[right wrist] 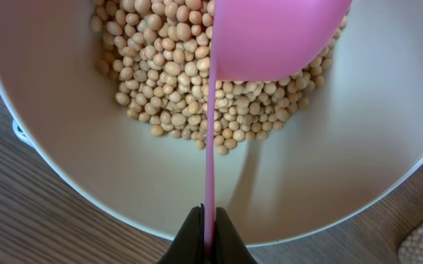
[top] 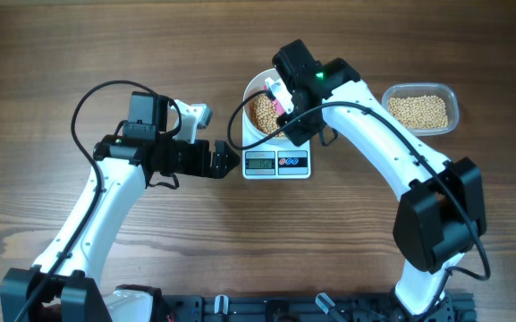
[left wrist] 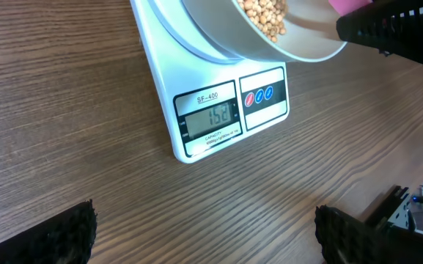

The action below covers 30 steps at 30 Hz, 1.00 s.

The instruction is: Scoop item into bowl and weigh 150g on scale

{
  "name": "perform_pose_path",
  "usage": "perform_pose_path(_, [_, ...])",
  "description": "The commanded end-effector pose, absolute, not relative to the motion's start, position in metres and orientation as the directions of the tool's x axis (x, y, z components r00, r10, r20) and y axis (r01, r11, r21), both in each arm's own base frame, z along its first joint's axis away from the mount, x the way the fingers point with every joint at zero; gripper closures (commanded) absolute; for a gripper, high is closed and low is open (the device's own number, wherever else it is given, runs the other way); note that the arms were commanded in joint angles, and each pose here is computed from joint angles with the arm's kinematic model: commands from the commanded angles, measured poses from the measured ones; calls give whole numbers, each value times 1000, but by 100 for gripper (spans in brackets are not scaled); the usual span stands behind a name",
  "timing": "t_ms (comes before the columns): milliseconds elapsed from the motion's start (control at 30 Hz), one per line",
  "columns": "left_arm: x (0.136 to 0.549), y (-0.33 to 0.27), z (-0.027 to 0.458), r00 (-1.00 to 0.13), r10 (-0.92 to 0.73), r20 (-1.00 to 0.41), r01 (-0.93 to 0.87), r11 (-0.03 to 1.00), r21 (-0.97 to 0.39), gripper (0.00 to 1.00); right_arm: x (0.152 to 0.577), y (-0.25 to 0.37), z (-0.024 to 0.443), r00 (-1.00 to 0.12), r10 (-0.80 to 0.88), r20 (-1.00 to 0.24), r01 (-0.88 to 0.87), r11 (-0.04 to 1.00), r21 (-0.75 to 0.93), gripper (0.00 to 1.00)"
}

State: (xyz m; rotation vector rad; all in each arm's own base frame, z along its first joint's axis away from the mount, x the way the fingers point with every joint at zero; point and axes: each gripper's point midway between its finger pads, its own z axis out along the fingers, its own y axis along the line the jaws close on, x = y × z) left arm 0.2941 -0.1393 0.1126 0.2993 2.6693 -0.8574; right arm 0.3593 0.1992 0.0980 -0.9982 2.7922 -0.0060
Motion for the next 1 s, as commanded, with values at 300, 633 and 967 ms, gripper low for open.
perform_pose_path(300, [300,-140,117,-913,117,-390,320,799,-509,0,353,208,92,-746,-647,-155,-652,758,-26,96])
perform_pose_path(633, [300,-139,117,-913,117,-390,320,799,-508,0,364,220,96,-729,-649,-218,-658,752,-38,96])
perform_pose_path(967, [301,-137,116,-913,117,-391,316,809,-496,0,366,228,97,-722,-647,-245,-666,746,-6,95])
